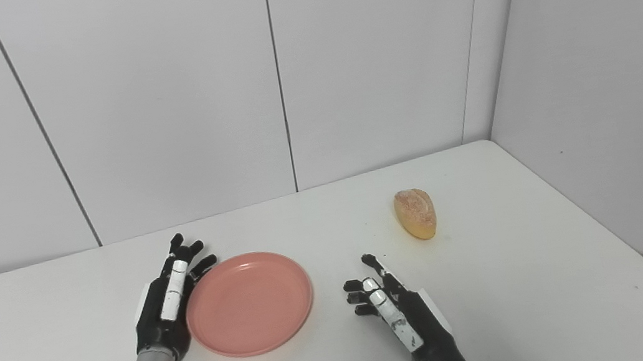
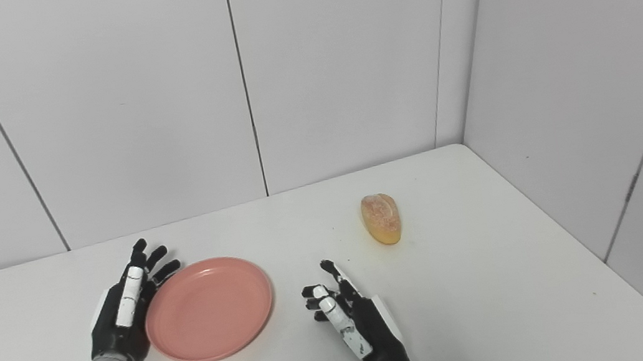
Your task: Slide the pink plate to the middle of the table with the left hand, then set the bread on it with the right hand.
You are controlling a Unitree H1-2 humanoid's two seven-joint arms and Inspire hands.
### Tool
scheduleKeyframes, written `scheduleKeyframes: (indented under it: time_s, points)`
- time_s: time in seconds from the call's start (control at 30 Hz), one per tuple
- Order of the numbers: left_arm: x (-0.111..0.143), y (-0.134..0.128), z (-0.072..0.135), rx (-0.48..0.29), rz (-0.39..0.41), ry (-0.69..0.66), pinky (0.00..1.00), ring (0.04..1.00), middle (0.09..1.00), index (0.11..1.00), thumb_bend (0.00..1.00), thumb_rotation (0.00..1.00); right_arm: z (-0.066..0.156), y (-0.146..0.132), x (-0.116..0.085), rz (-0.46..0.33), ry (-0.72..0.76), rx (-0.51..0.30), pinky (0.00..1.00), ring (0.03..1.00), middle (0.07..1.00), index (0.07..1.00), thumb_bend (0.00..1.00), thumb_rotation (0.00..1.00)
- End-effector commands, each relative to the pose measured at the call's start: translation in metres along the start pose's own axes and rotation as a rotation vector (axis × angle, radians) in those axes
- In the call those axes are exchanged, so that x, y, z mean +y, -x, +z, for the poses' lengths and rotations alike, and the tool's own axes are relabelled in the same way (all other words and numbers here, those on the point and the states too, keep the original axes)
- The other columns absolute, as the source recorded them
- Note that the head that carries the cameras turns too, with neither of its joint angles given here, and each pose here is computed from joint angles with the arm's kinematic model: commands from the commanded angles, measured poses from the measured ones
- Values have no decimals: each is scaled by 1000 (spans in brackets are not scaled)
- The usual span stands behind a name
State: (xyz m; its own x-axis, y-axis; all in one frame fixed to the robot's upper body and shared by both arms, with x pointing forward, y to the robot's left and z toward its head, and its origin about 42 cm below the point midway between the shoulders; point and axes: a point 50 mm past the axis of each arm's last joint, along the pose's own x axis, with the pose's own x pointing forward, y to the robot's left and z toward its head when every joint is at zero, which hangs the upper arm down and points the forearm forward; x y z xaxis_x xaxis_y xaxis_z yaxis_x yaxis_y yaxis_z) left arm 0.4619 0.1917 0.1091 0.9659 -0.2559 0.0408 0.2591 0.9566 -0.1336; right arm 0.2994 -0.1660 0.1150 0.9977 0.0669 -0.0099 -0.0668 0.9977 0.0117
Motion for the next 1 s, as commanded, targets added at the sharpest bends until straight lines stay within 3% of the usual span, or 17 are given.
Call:
scheduleKeyframes:
  time_s: [0.0,0.43,0.53,0.67,0.73,0.83,0.97]
  points:
    - [8,5,-6,5,0,0,841,830,926,1000,827,779,-2,-5,18,51,-23,11,738,757,755,941,646,881]
    - [6,4,-12,17,-1,-5,845,834,923,1000,811,788,-4,-5,17,36,14,-3,729,753,765,940,670,875]
    - [8,5,-14,21,10,8,853,834,920,1000,810,786,-5,-5,17,-41,132,-43,665,732,789,894,682,765]
    - [11,6,-17,21,15,21,855,836,923,1000,810,785,0,-5,17,-160,247,-112,667,785,876,868,709,629]
    - [11,6,-18,22,17,35,856,835,920,1000,814,762,8,-8,17,-224,291,-154,713,808,894,910,767,596]
    - [10,5,-20,27,13,23,859,831,917,1000,821,772,21,-12,19,-287,328,-206,898,914,968,984,825,561]
    - [7,3,-20,26,-3,5,854,830,919,1000,814,799,34,-19,20,-336,394,-234,926,958,1000,1000,885,577]
